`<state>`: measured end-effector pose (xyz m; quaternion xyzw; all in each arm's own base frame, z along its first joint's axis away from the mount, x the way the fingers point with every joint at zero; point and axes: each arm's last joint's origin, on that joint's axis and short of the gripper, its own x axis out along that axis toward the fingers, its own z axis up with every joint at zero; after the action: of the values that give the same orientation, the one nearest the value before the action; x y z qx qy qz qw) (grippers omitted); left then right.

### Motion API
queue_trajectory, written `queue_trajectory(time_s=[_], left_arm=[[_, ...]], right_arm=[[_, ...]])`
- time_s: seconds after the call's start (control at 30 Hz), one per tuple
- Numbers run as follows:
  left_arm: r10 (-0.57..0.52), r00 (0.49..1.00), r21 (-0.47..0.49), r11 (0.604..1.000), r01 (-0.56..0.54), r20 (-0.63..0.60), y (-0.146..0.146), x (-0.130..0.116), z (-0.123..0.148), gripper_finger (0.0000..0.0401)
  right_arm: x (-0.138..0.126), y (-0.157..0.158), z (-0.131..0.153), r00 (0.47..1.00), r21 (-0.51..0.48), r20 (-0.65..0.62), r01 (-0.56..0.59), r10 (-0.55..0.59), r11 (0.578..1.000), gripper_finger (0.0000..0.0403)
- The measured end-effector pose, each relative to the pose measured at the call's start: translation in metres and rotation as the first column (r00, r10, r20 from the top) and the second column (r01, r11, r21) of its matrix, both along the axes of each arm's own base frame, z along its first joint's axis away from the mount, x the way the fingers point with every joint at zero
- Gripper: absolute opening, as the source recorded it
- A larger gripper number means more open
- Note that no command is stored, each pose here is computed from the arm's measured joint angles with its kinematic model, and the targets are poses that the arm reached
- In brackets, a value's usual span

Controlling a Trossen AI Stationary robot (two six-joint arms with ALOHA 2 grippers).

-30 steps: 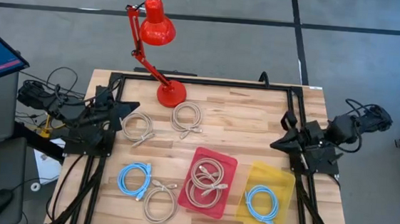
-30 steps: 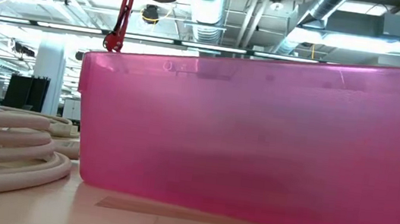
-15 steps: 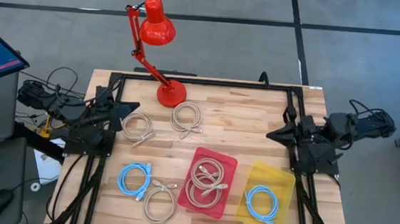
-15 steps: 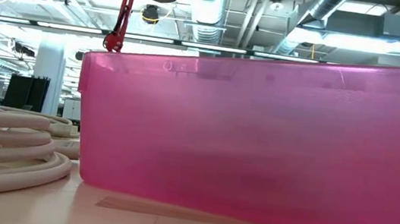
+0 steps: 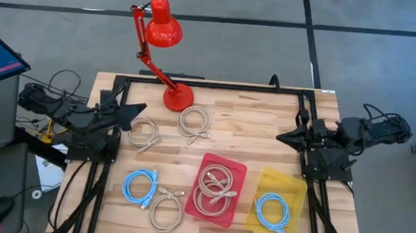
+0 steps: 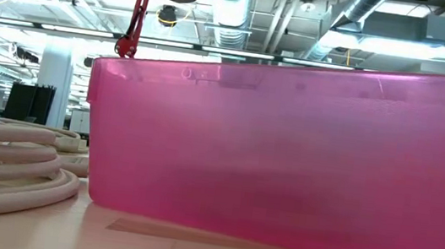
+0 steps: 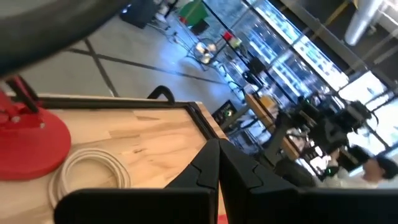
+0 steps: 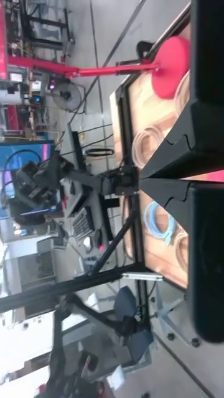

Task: Sort HDMI cables
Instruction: Put the brown HDMI cable into the pink bin

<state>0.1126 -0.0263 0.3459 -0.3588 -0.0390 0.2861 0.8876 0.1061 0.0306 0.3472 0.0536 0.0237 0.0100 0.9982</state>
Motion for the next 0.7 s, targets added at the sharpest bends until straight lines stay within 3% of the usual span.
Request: queue_trajectory(time_s=[0.17, 0.27, 0.4, 0.47, 0.6, 0.7], left_arm=[[0.052, 0.998, -0.089, 0.995, -0.054, -0.017, 0.003, 0.009, -0.009, 0.0003], [0.068, 0.994, -0.197, 0.977, -0.084, -0.087, 0.009, 0.013, -0.022, 0.0002], [0.038, 0.971, -0.396, 0.909, -0.132, -0.237, 0.016, 0.013, -0.042, 0.0002], [0.039, 0.952, -0.451, 0.874, -0.179, -0.302, 0.021, 0.014, -0.049, 0.0002], [0.039, 0.917, -0.509, 0.822, -0.256, -0.398, 0.032, 0.018, -0.057, 0.0002], [0.049, 0.888, -0.496, 0.815, -0.301, -0.458, 0.042, 0.022, -0.062, 0.0002]], right_arm=[[-0.002, -0.002, -0.003, 0.999, -0.014, -0.026, 0.037, -0.038, 0.999, 0.0000], [-0.004, -0.003, -0.004, 0.998, -0.018, -0.033, 0.055, -0.055, 0.998, 0.0000], [-0.004, -0.004, -0.003, 0.995, -0.022, -0.031, 0.099, -0.099, 0.995, 0.0000], [-0.004, -0.005, -0.004, 0.993, -0.024, -0.033, 0.110, -0.111, 0.994, 0.0000], [-0.004, -0.005, -0.004, 0.993, -0.024, -0.033, 0.111, -0.112, 0.994, 0.0000], [-0.004, -0.005, -0.004, 0.992, -0.025, -0.033, 0.121, -0.121, 0.992, 0.0000]])
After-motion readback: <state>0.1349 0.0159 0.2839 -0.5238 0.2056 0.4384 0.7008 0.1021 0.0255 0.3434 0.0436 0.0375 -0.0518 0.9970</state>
